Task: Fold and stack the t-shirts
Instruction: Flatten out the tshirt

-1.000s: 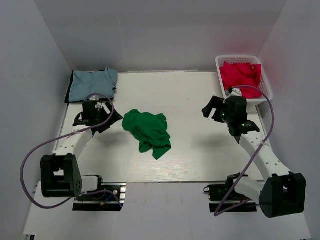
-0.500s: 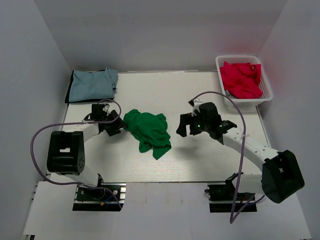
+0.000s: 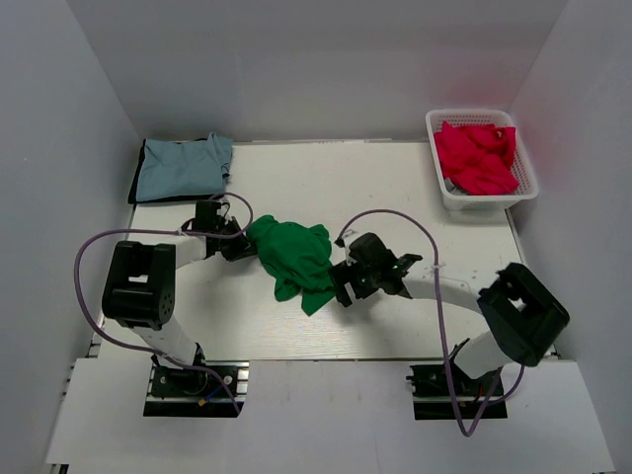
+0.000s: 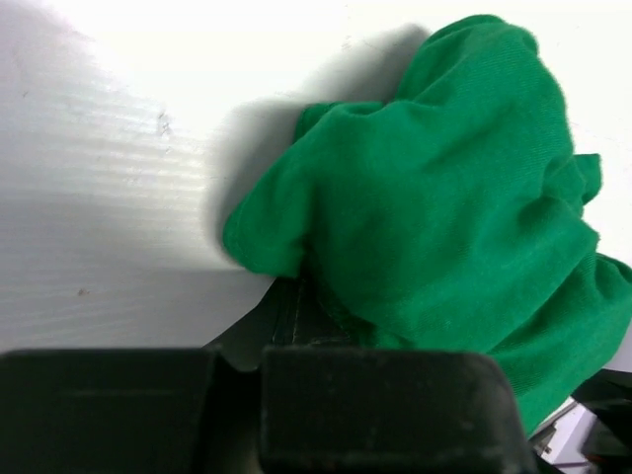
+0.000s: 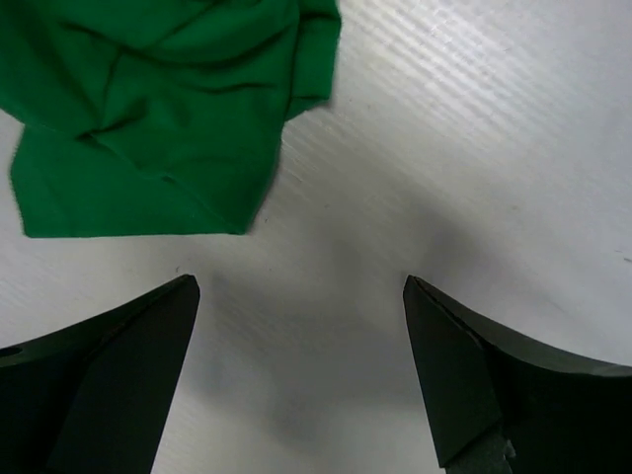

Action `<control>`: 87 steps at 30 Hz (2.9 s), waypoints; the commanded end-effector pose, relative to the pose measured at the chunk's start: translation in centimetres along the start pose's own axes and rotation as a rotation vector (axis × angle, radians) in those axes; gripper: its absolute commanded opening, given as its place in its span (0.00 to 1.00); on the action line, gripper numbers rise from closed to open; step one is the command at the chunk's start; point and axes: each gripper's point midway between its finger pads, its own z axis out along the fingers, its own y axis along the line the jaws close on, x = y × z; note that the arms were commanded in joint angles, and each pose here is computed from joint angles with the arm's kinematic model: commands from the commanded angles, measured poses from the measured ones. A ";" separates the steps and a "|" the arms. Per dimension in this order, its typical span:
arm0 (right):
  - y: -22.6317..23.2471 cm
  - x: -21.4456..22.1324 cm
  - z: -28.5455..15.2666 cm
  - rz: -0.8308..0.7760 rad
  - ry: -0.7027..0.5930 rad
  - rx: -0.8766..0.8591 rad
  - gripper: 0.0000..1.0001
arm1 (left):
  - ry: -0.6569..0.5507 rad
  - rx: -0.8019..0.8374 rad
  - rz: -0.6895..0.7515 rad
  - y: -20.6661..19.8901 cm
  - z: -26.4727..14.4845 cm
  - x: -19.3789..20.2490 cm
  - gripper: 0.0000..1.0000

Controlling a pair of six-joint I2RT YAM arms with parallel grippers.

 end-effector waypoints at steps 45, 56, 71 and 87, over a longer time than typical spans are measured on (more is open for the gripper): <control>-10.0 -33.7 -26.0 0.026 -0.983 0.883 0.00 | -0.733 0.360 0.325 -25.7 -21.1 -26.8 0.00; -12.3 -45.0 -43.8 -0.008 -1.322 0.950 0.00 | -1.153 0.666 0.422 -36.4 -38.0 -31.8 0.00; -7.7 -25.4 -21.8 0.081 -0.827 0.342 0.00 | -0.664 0.430 0.436 -19.8 -20.8 -15.2 0.00; -2.7 1.3 -6.9 0.361 -0.084 0.085 0.00 | -0.027 0.303 0.120 -3.5 -9.4 8.2 0.10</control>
